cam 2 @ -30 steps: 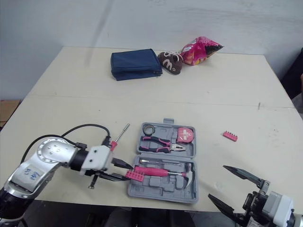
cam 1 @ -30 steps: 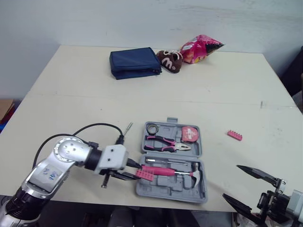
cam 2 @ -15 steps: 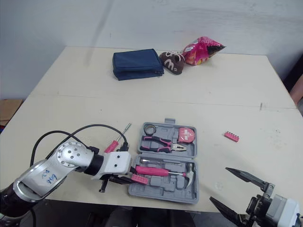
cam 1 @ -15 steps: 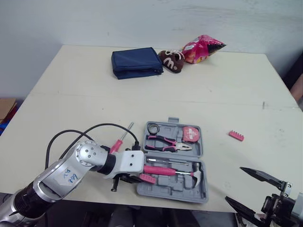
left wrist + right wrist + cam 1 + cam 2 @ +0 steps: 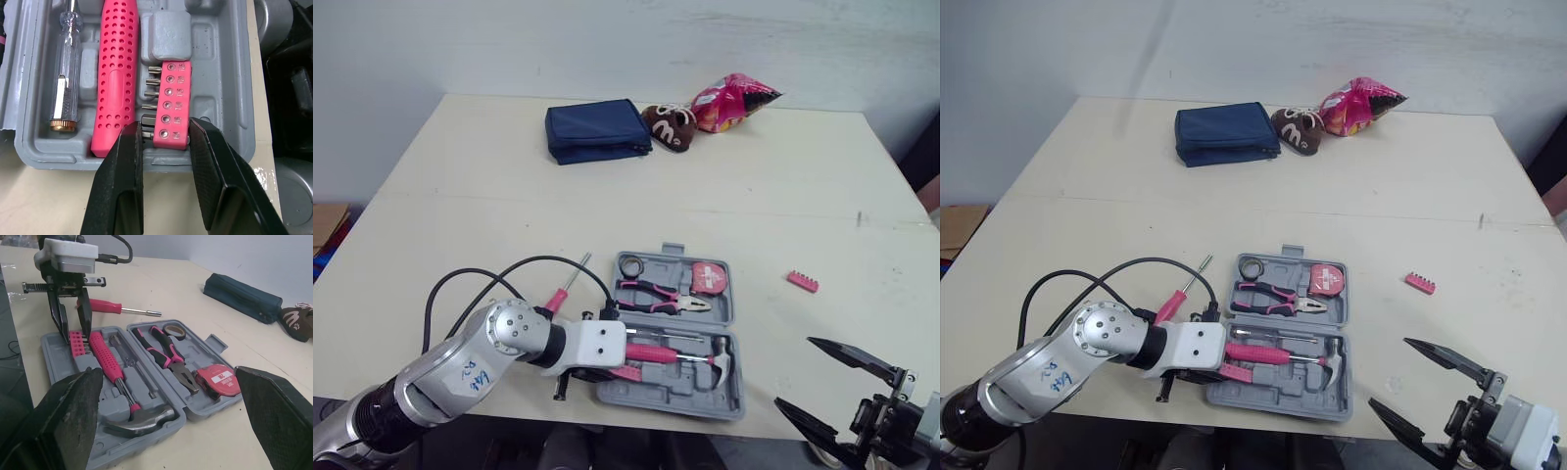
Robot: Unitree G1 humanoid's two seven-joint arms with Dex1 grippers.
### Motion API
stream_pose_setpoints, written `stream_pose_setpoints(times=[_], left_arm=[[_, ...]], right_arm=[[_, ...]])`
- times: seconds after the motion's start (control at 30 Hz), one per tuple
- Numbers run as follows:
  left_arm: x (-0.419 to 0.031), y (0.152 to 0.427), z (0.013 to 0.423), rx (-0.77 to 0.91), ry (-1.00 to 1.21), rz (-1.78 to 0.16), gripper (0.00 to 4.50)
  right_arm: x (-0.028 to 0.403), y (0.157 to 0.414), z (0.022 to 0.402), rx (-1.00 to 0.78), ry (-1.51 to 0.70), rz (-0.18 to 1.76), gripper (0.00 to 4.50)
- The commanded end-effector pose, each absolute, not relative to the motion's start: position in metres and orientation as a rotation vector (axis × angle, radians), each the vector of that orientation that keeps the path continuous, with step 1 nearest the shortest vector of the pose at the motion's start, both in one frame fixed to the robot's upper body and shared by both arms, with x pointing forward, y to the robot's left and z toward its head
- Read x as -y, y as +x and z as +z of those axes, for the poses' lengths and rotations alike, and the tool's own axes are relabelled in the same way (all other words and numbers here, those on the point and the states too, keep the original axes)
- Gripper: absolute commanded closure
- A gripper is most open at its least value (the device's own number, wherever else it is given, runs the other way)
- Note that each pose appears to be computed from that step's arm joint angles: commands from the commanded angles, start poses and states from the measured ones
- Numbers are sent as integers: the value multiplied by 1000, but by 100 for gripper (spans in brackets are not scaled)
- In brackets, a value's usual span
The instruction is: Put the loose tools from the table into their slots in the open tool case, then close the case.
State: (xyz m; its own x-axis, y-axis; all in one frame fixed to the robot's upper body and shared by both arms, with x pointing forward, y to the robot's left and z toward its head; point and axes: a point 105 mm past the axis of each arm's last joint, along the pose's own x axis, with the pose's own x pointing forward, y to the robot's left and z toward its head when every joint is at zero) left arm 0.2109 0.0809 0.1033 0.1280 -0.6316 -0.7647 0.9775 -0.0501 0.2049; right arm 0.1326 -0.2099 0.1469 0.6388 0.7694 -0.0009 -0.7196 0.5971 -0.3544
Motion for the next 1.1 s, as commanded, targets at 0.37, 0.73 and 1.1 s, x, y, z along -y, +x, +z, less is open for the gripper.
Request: stream_pose_setpoints(times=[0.37,0.73,1.1], left_arm=[[-90,215,108,-523,915,-1264,383],[-86,214,97,-539,889,-1254,383],[-79,213,110,-421,868,-1334,278]], right_arm=[[205,136,159,192,-352,876,0],[204,139,161,197,-350,877,0],[203,138,161,191,-342,873,0]])
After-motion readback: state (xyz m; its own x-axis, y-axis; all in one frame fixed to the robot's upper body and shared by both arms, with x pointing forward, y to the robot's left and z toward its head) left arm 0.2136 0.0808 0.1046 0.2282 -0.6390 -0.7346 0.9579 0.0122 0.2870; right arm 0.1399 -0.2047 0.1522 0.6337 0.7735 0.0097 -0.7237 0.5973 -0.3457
